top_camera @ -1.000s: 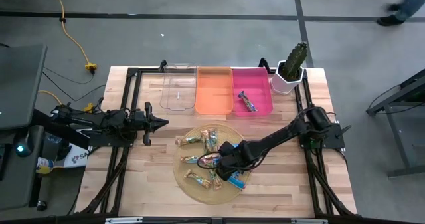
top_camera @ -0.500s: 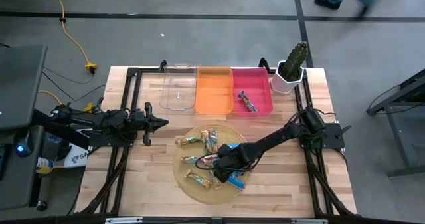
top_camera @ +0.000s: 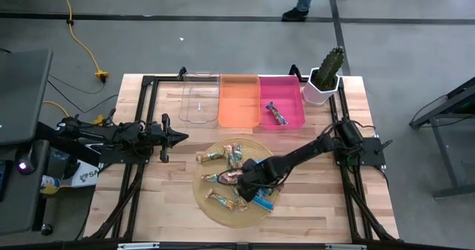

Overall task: Pick and place Granola Bars by type
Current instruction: Put the blue granola bar into the pink bin

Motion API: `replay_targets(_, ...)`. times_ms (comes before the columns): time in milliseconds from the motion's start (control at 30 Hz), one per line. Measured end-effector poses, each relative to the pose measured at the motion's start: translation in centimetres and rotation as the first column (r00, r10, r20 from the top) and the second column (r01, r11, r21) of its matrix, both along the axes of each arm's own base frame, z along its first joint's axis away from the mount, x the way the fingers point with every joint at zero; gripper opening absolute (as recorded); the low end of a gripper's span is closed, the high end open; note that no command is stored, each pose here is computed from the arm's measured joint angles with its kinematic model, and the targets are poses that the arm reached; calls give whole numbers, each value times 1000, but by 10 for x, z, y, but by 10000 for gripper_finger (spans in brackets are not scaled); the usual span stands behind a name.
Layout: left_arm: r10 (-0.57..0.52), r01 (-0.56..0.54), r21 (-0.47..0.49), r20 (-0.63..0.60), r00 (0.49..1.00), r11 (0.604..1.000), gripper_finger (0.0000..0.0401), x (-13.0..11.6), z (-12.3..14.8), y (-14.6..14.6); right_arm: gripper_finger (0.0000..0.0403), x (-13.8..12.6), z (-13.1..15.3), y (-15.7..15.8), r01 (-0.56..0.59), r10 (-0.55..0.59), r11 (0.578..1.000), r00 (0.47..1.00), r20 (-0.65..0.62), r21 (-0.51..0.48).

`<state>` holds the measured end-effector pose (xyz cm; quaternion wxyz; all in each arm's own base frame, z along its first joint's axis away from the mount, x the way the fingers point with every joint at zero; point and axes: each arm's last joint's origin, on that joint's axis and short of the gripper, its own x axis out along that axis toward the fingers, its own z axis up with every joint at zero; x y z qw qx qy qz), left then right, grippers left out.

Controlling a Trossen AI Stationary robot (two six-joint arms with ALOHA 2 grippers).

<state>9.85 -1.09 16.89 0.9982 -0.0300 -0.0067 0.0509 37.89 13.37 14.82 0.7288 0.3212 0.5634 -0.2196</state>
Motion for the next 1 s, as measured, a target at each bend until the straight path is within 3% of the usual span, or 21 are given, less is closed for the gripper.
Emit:
replay_targets(133, 0, 0, 0, 0, 1000, 1000, 1, 0, 0, 0, 204, 1, 0, -1, -22, 23, 998, 1000, -11, 52)
replay_targets(467, 0, 0, 0, 0, 1000, 1000, 1, 0, 0, 0, 204, 2, 9, -2, -25, 24, 998, 999, 26, 61)
replay_targets(1000, 0, 0, 0, 0, 1000, 1000, 1, 0, 0, 0, 207, 0, 21, -14, 16, -13, 999, 998, 55, -49)
